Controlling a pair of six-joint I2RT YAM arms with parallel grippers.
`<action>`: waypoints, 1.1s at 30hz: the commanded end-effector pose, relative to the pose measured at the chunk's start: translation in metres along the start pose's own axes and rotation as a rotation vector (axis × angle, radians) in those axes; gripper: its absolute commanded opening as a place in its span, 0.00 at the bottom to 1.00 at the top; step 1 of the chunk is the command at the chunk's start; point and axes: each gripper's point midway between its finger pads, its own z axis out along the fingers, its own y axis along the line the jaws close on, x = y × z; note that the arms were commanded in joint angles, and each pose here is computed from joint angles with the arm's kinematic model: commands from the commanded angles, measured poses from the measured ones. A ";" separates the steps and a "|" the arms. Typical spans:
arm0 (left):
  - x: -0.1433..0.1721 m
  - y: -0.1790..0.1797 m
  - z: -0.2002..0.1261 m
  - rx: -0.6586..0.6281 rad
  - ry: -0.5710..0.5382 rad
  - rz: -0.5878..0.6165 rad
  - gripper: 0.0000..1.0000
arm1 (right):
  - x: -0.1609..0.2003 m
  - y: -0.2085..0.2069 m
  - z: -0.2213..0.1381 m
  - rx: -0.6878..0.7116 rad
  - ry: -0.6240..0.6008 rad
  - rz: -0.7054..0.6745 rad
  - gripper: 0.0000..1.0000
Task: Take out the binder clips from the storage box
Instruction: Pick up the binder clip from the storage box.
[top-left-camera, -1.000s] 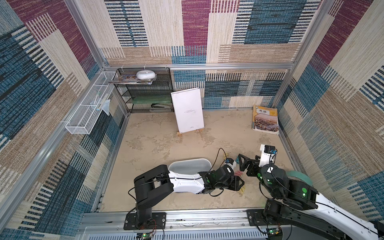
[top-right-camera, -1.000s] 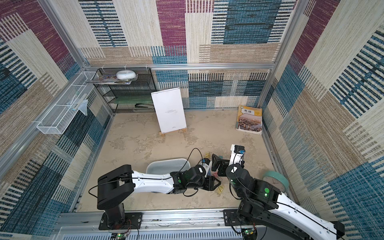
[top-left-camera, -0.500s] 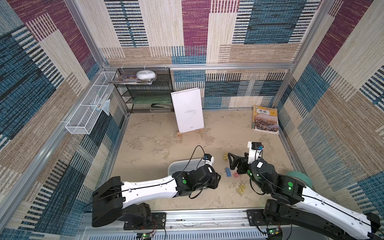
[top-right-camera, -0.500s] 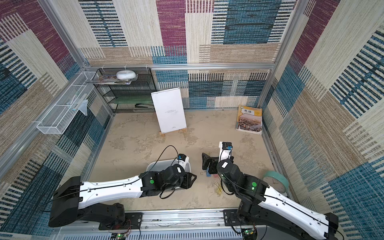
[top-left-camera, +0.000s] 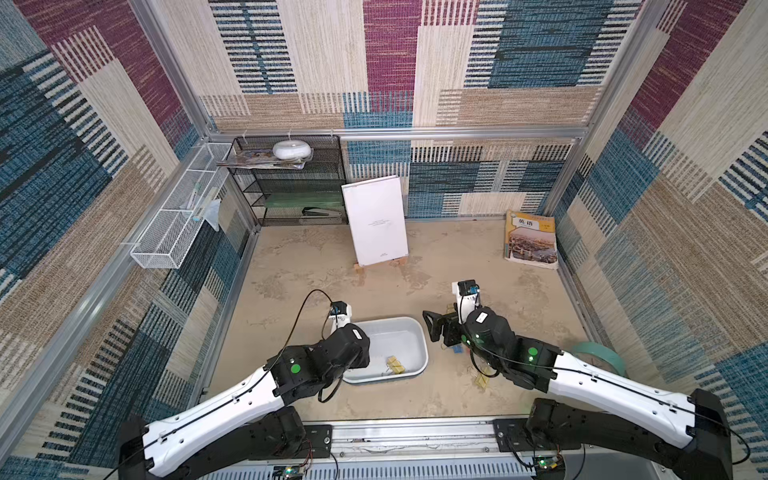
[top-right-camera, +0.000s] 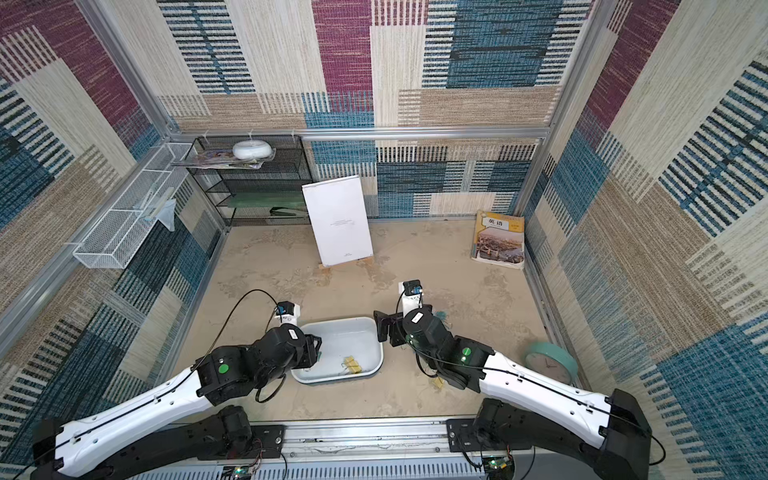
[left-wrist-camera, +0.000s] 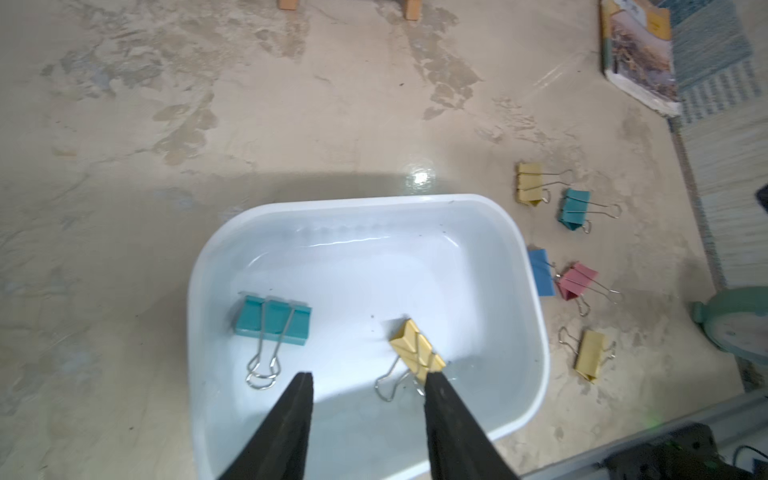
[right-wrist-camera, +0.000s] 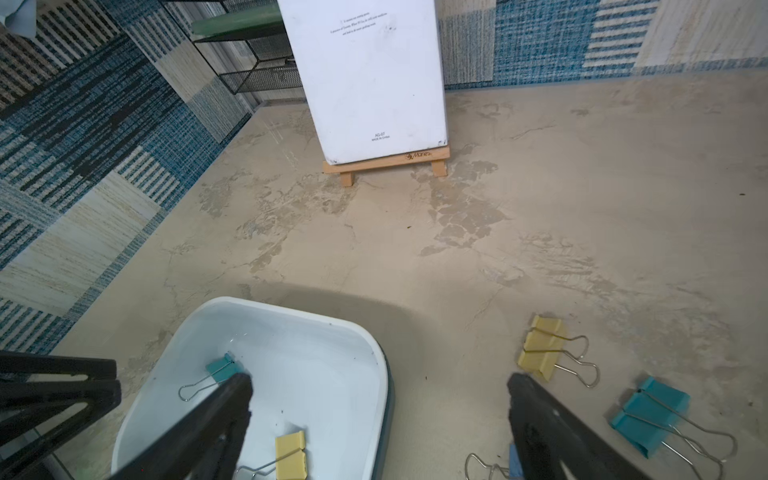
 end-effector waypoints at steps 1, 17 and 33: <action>0.018 0.029 0.004 -0.091 0.087 -0.008 0.48 | -0.009 0.012 0.004 -0.050 -0.023 -0.008 0.99; 0.035 0.034 0.033 -0.091 0.211 -0.073 0.45 | -0.008 0.004 0.004 -0.045 -0.029 0.007 0.99; 0.049 0.043 0.018 -0.172 0.281 -0.408 0.35 | -0.004 0.000 0.003 -0.056 -0.034 0.018 0.99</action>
